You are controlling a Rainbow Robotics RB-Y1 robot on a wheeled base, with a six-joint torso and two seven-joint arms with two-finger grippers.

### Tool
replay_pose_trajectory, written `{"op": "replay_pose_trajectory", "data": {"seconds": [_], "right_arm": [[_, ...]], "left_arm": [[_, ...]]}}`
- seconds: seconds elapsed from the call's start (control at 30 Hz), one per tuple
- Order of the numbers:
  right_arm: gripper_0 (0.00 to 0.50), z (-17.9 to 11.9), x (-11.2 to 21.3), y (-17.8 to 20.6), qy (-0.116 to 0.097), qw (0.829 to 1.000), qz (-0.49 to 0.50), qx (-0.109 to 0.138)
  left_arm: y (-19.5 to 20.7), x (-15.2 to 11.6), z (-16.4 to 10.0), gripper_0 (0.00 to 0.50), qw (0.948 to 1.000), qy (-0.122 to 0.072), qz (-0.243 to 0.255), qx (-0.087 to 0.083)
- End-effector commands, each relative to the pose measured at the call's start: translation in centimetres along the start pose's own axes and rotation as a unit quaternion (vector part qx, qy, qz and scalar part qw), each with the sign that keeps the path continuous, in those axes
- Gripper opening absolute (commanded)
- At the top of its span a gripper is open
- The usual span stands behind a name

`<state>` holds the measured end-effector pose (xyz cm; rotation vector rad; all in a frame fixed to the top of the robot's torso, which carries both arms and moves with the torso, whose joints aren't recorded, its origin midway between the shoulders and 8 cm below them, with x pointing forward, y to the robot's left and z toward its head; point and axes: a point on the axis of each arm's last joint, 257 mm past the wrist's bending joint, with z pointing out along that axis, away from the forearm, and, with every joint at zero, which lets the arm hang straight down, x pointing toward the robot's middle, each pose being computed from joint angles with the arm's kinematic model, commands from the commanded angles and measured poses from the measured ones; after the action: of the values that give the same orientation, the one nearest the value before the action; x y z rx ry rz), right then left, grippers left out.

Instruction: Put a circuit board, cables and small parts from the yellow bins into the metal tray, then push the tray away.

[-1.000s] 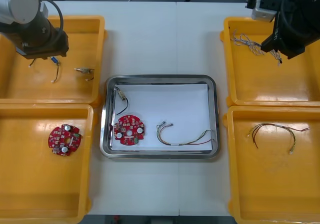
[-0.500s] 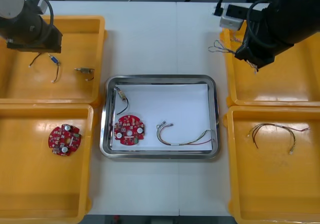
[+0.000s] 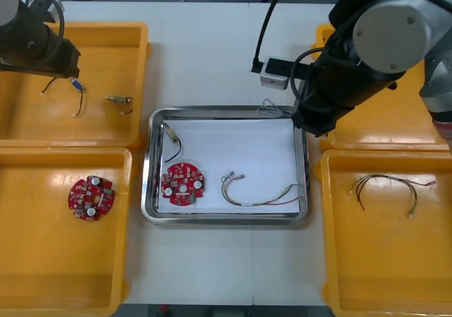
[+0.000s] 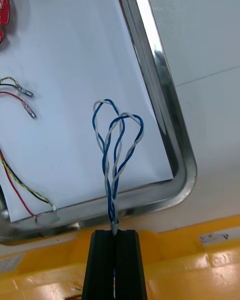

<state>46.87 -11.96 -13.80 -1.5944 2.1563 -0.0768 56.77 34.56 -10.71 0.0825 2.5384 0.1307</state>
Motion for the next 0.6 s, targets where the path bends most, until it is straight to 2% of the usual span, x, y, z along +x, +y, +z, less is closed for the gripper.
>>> {"op": "replay_pose_trajectory", "data": {"seconds": [0.03, 0.17, 0.4, 0.47, 0.6], "right_arm": [[0.0, 2.0, -1.8, 2.2, -0.002, 1.0, -0.002, 0.005], [0.0, 3.5, -2.8, 3.1, -0.006, 1.0, -0.012, 0.008], [0.0, 6.7, -4.6, 4.7, -0.033, 0.999, -0.023, -0.004], [0.0, 7.2, -5.0, 4.9, -0.038, 0.999, -0.026, -0.004], [0.0, 8.1, -5.2, 4.8, -0.043, 0.999, -0.032, 0.0]], "left_arm": [[2.7, -0.4, -1.2, 0.472, 0.9988, -0.024, -0.042, -0.012], [3.0, 0.4, -0.7, 0.471, 0.9982, -0.025, -0.054, -0.004], [2.9, 1.2, -0.5, 0.472, 0.9953, -0.031, -0.091, 0.013], [2.8, 1.3, -0.2, 0.472, 0.9936, -0.03, -0.108, 0.014], [2.8, 1.3, 0.2, 0.472, 0.9899, -0.034, -0.137, 0.003]]}}
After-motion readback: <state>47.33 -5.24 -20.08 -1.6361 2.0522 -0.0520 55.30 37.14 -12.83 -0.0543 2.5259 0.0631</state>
